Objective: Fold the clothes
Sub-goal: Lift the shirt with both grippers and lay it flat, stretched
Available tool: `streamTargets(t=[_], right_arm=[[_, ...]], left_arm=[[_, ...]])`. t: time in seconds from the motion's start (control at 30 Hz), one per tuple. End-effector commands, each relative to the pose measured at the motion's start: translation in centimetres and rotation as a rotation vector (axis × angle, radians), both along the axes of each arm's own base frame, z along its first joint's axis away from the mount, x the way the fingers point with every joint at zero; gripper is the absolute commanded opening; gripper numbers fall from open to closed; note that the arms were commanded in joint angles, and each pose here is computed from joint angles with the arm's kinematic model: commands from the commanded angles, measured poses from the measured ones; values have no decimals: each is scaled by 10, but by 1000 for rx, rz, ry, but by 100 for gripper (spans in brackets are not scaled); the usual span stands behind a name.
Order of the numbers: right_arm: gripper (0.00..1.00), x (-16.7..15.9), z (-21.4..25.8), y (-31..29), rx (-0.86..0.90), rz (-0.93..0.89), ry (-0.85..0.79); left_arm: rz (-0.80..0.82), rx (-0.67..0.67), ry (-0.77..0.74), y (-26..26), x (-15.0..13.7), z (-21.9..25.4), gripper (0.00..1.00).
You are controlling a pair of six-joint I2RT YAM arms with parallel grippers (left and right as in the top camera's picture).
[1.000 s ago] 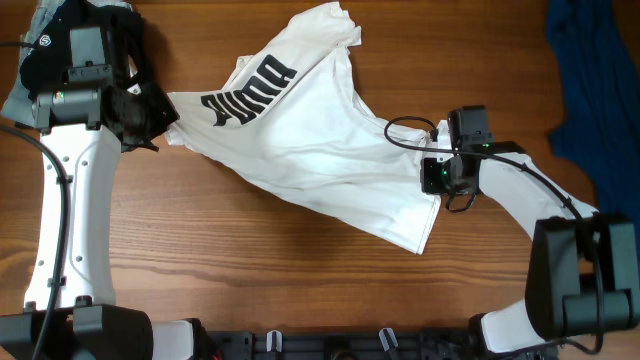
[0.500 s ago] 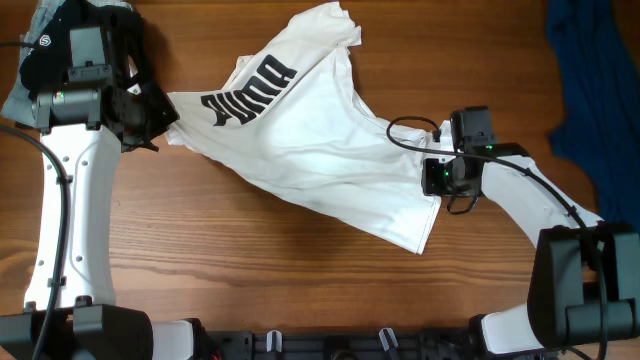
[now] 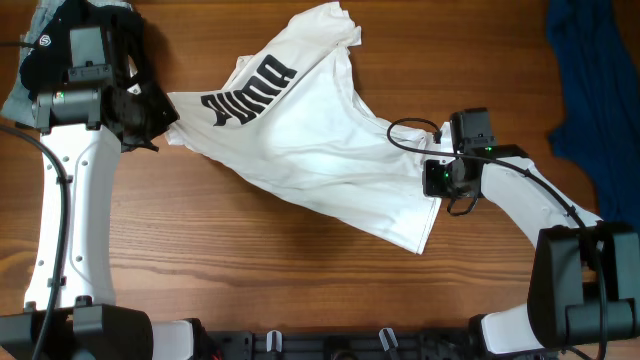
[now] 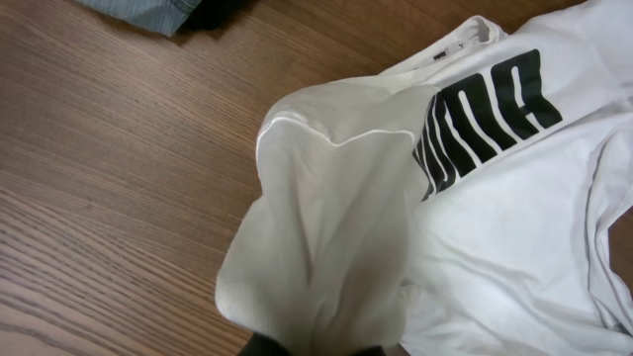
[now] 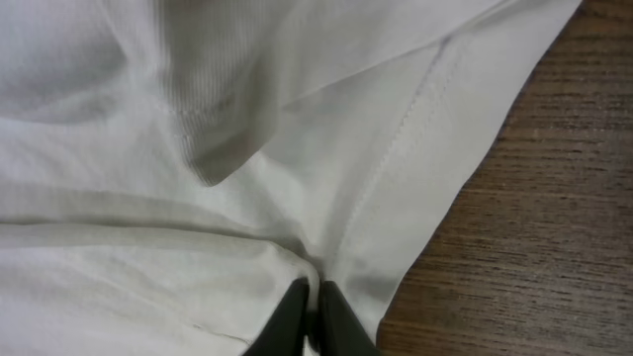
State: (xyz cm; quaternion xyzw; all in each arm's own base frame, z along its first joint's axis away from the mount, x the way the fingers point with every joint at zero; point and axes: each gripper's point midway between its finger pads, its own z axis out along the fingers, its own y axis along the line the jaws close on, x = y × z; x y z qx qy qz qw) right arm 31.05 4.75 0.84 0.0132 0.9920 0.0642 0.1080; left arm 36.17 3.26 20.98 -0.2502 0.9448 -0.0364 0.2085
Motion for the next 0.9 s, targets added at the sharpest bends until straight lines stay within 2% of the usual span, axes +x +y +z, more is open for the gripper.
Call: streamTargets(t=[0.0,0.17,0.27,0.4,0.53,0.57,0.7,0.77,0.87], right_arm=[[4,-7,-5,-1,-7,2,12],[4,-2,-3,3,18,-20,-7],[4,21,43,12,68,-8,-88],[4,45,162,7,49,-16,-284],[4,45,284,-11,0,-62,-530],[4,42,323,-18,2,-81,-615],[4,26,417,-35,-8,-114,-844],[4,5,466,-43,-26,-122,-961],[4,-27,511,-47,-52,-120,-1071]], left_arm=[[-17,11,-21,-1,4,7,4],[-17,11,-27,-1,5,7,4],[-17,17,-82,0,7,27,4],[-16,34,-260,-1,-1,99,4],[8,86,-520,2,-32,179,4],[20,106,-614,4,-46,205,4],[27,123,-855,0,-86,268,4],[31,128,-973,-3,-114,297,4],[20,126,-1059,-8,-142,321,4]])
